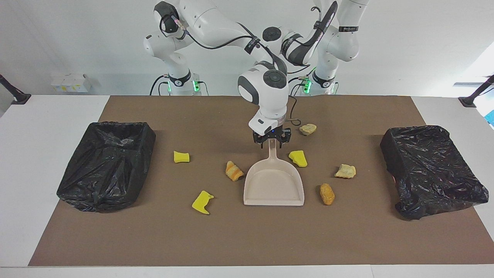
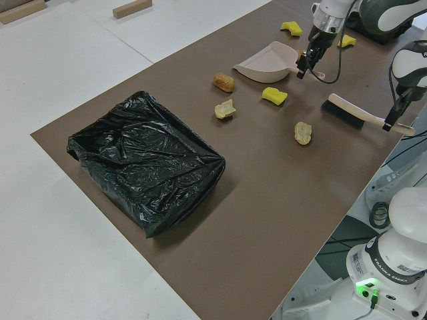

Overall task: Sweep and dump trash in bin
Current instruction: 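Reach the right gripper to the dustpan handle while the left gripper approaches the brush, then grasp the dustpan with the right gripper while the left gripper grasps the brush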

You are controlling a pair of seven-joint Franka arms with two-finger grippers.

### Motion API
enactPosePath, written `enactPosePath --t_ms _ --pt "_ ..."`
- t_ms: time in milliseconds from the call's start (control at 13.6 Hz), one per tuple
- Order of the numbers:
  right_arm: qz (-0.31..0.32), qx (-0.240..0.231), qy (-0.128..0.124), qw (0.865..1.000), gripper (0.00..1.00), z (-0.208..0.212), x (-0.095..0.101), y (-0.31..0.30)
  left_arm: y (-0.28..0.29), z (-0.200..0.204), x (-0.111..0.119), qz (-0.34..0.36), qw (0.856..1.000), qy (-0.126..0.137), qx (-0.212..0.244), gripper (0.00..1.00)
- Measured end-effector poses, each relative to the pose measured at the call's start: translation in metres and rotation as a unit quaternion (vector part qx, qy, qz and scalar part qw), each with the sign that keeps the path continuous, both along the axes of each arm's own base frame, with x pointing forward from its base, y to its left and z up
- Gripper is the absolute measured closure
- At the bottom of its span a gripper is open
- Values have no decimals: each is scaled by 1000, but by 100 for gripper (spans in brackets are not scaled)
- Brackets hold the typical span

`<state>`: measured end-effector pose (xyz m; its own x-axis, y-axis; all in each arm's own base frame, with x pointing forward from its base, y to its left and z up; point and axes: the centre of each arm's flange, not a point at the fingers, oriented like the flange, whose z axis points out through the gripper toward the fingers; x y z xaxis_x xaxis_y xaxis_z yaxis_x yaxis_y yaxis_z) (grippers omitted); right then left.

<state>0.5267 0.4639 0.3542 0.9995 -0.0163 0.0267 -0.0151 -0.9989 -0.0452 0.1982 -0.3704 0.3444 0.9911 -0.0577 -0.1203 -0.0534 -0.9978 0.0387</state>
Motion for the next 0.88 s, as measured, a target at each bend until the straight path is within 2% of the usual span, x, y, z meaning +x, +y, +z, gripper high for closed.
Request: enactPosePath --t_ms 74,147,221,295,368,442,516,663,884 --pt "0 -3 -1 1000 44 -2 1 -2 0 -1 0 0 1000 1 1 30" --pt "0 -5 -1 1000 60 -3 1 -3 1 -1 0 1 1000 1 2 31" --pt "0 -5 -2 1000 69 -3 1 -3 1 -1 0 2 1000 1 2 41" --pt "0 -5 -1 1000 69 -4 1 -3 1 -1 0 2 1000 1 2 53" --pt "1 -5 -2 1000 69 -4 1 -3 1 -1 -1 3 1000 2 3 53" --pt "1 -5 -2 1000 69 -3 1 -3 2 -2 -1 3 1000 3 4 59" --pt "1 -5 -3 1000 69 -2 2 -4 2 -3 -1 3 1000 4 6 59" --pt "8 -4 -9 1000 69 8 7 -11 5 -5 -1 5 1000 7 10 73" --pt "47 -3 -20 999 69 32 23 -36 8 -6 3 12 1000 12 14 73"
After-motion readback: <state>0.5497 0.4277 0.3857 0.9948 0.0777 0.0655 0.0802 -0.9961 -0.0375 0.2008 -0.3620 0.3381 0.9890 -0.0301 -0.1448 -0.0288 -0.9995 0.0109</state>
